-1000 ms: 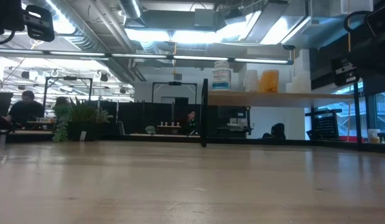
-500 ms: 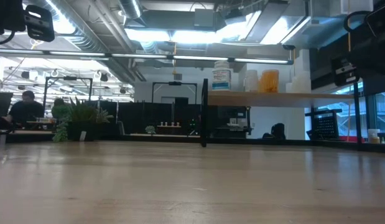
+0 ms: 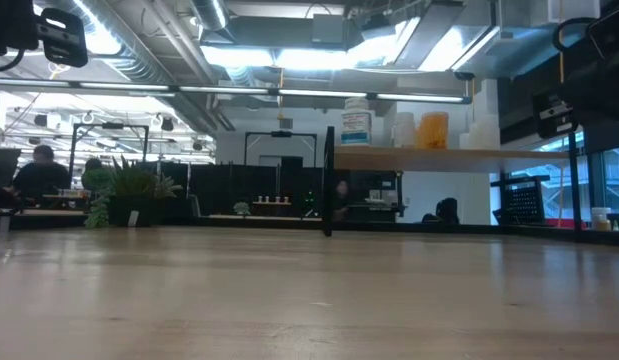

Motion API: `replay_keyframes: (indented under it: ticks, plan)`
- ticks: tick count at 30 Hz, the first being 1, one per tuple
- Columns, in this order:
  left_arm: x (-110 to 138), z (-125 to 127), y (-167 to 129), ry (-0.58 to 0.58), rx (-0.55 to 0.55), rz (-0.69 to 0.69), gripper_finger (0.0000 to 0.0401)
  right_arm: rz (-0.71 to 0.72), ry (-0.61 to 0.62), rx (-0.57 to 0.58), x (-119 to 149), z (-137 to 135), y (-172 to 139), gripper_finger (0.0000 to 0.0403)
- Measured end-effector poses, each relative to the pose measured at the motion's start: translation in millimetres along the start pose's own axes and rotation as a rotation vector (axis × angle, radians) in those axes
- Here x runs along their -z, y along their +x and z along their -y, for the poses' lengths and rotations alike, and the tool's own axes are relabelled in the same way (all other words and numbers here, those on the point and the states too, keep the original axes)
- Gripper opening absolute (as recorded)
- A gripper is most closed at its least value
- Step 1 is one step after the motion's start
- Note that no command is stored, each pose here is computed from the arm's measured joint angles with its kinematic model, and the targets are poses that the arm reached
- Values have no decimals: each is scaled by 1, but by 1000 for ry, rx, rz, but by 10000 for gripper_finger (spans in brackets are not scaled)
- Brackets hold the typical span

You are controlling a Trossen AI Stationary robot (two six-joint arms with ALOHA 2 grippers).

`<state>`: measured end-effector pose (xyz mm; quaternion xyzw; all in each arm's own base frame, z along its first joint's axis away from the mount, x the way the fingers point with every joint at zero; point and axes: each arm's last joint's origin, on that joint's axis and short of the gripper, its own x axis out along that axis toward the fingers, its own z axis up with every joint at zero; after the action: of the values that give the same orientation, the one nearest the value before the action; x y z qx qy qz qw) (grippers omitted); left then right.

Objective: Pick and place medicine bottles onto shelf by color
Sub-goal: Return to Home Position

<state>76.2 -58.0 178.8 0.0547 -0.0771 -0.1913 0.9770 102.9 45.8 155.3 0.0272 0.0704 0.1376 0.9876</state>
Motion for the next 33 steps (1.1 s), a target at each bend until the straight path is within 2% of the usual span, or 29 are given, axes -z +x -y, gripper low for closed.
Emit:
replay_keyframes:
  ticks: [5, 21, 33]
  plan:
    - [0, 0, 0, 0, 0, 0, 2, 0, 0, 0, 0, 0, 0, 19]
    - [0, 0, 0, 0, 0, 0, 31, 0, 0, 0, 0, 0, 0, 19]
    - [0, 0, 0, 0, 0, 0, 14, 0, 1, 1, 0, 0, 0, 19]
